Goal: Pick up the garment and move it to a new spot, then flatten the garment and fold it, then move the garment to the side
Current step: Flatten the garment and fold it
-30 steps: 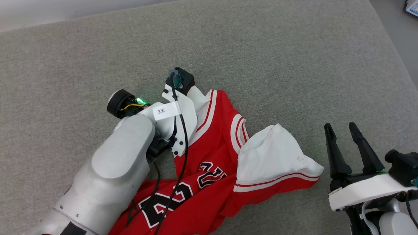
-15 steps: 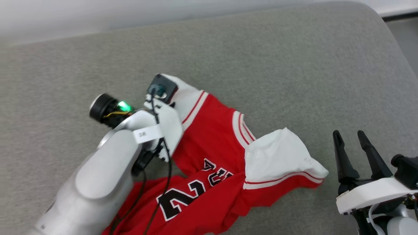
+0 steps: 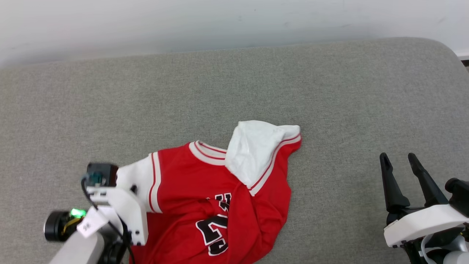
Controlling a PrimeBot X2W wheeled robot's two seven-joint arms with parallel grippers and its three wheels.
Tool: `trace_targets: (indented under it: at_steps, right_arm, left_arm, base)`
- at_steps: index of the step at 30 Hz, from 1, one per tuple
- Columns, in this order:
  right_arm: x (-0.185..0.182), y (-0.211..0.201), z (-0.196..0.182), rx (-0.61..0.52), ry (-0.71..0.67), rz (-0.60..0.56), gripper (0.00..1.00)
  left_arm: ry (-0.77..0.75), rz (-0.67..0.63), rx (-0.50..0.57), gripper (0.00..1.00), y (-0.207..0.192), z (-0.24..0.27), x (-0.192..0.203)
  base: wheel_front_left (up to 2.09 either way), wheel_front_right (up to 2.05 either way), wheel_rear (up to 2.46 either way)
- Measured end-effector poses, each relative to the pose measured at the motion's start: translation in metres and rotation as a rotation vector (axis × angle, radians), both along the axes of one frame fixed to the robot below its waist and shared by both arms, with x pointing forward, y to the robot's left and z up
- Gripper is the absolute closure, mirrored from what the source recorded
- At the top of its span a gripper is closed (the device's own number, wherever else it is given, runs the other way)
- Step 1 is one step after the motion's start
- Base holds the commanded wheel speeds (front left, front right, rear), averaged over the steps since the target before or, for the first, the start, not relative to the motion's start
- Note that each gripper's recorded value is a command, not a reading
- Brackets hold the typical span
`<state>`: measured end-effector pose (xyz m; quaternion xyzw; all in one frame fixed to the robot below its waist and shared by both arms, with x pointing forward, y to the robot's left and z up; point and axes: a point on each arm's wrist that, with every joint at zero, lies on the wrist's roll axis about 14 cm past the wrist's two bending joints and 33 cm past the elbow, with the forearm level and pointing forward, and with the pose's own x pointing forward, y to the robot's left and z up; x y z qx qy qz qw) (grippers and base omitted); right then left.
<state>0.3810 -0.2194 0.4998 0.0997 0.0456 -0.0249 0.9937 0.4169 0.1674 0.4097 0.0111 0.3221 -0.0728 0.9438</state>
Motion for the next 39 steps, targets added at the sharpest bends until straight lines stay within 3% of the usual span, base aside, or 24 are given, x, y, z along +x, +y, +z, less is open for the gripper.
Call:
trace_targets:
  at_steps: [4, 6, 19, 26, 39]
  right_arm:
    - [-0.002, -0.002, 0.003, -0.004, -0.005, -0.004, 0.00]
    - [-0.004, -0.002, 0.003, -0.010, 0.001, -0.004, 0.00]
    - [-0.016, 0.000, 0.015, -0.039, 0.004, 0.008, 0.00]
    - [-0.018, 0.020, -0.004, -0.045, 0.111, 0.085, 0.00]
    - [0.013, 0.122, -0.037, -0.127, 0.348, 0.531, 0.00]
  left_arm:
    - [0.009, 0.050, -0.057, 1.00, 0.001, -0.011, -0.017]
    - [-0.012, 0.062, -0.079, 0.00, -0.002, -0.010, -0.019]
    - [-0.469, 0.084, -0.175, 0.00, -0.012, 0.071, 0.004]
    - [-0.606, 0.091, -0.181, 0.00, -0.012, 0.101, -0.006]
    - [-0.692, 0.155, -0.146, 0.00, 0.008, 0.124, -0.037]
  base:
    - [0.00, 0.00, 0.00]
    - [0.00, 0.00, 0.00]
    - [0.00, 0.00, 0.00]
    - [0.00, 0.00, 0.00]
    - [0.00, 0.00, 0.00]
